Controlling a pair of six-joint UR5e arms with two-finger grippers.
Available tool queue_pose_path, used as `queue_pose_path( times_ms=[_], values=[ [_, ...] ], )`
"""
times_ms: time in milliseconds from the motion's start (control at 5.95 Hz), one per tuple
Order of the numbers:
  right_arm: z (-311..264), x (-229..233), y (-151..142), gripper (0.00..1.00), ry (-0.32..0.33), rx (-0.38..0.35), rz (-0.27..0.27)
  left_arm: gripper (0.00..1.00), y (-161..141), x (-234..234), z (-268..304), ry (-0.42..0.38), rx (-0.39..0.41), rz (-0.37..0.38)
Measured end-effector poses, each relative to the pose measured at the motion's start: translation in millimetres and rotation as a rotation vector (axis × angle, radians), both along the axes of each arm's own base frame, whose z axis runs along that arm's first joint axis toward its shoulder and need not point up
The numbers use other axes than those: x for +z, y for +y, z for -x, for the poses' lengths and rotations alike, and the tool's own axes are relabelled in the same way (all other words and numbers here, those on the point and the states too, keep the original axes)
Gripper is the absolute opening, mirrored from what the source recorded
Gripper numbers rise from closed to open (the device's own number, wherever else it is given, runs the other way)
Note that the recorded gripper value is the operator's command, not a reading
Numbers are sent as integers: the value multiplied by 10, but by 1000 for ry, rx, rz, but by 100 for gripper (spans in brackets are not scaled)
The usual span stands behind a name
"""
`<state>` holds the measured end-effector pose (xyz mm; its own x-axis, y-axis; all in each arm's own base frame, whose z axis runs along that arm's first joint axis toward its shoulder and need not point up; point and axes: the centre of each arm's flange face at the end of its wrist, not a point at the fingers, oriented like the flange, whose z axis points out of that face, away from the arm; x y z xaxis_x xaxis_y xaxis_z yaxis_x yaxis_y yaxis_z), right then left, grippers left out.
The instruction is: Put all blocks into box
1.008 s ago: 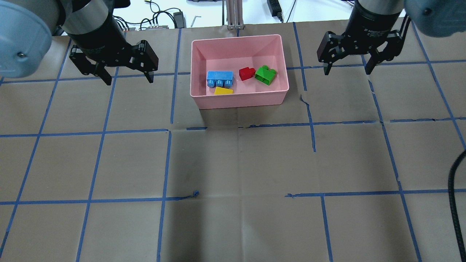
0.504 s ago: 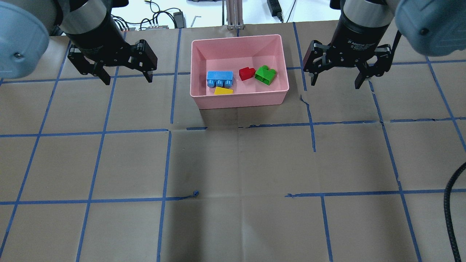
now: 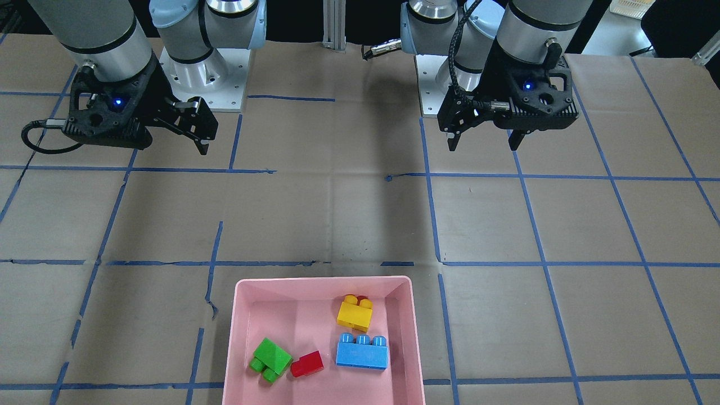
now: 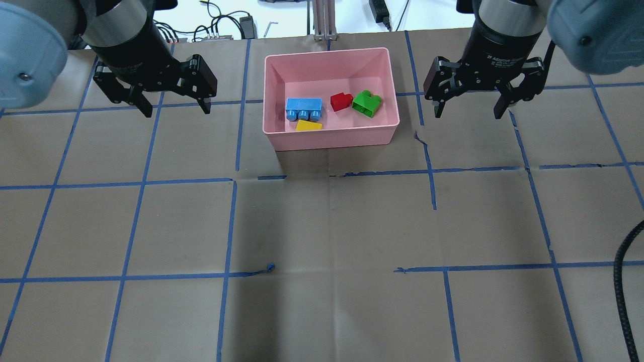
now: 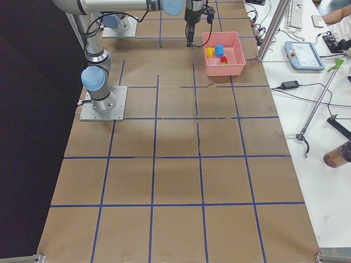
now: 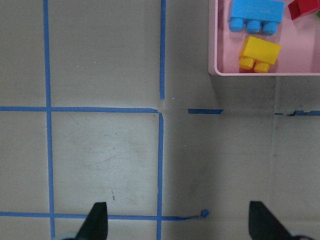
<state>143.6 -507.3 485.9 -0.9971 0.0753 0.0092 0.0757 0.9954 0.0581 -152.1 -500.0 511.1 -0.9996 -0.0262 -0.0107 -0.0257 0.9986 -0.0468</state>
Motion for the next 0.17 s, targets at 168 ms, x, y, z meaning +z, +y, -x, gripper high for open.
queue_pose_path(
  times_ms=[168],
  values=[
    [20, -1, -5, 100, 1, 1, 0, 99, -6, 4, 1, 1, 0, 4]
  ],
)
